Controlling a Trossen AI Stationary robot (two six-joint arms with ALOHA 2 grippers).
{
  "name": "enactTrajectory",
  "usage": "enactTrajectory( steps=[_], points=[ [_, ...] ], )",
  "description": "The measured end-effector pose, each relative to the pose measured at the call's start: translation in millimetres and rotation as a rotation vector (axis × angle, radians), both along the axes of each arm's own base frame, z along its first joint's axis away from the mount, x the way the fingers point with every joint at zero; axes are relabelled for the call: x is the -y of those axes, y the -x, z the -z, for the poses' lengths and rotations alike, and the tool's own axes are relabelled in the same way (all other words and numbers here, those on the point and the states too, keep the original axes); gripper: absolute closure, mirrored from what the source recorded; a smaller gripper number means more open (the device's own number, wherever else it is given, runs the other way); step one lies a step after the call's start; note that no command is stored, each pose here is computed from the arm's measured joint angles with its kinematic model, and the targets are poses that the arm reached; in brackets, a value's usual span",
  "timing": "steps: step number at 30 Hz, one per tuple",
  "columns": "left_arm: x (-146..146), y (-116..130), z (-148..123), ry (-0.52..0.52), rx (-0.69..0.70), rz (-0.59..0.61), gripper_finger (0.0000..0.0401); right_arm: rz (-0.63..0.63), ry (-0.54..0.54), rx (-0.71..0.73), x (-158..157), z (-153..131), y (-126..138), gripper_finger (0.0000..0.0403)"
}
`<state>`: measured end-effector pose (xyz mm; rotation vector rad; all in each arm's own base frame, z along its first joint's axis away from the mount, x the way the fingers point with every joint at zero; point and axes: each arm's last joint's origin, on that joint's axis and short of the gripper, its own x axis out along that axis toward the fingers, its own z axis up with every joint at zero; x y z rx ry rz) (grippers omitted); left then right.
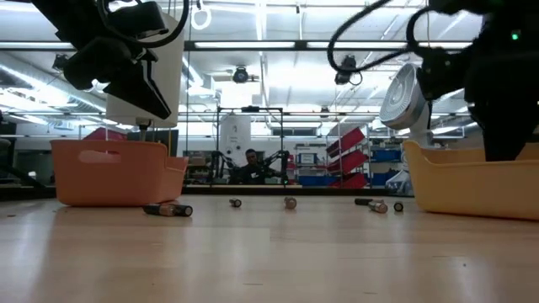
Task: Sort batteries
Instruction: Put the gold battery into the yellow bin
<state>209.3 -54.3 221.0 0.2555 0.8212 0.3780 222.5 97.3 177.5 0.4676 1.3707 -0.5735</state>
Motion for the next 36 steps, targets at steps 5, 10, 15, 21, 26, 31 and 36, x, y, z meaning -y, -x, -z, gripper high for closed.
enactTrajectory(
  steps=[5,10,15,21,26,31,36],
  points=[
    [0,0,0,0.000,0.000,0.000,0.0325,-0.013,0.012,0.025,-3,-31,-7,0.0336],
    [0,0,0,0.002,0.004,0.000,0.0325,-0.126,0.074,0.126,-3,-63,-22,0.0343],
    [0,-1,0,0.003,0.008,0.000,0.0325,-0.243,0.113,0.234,4,-88,-40,0.0344],
    [0,-1,0,0.003,0.008,-0.001,0.0325,-0.570,0.196,0.320,12,-100,-57,0.0338],
    [0,-1,0,0.003,0.007,0.000,0.0325,-0.670,0.258,0.349,23,-98,-72,0.0321],
    [0,-1,0,0.003,0.007,0.000,0.0325,-0.666,0.246,0.282,36,-80,-85,0.0295],
    [0,-1,0,0.003,0.007,0.000,0.0325,-0.669,0.199,0.199,41,-55,-98,0.0264]
  ],
)
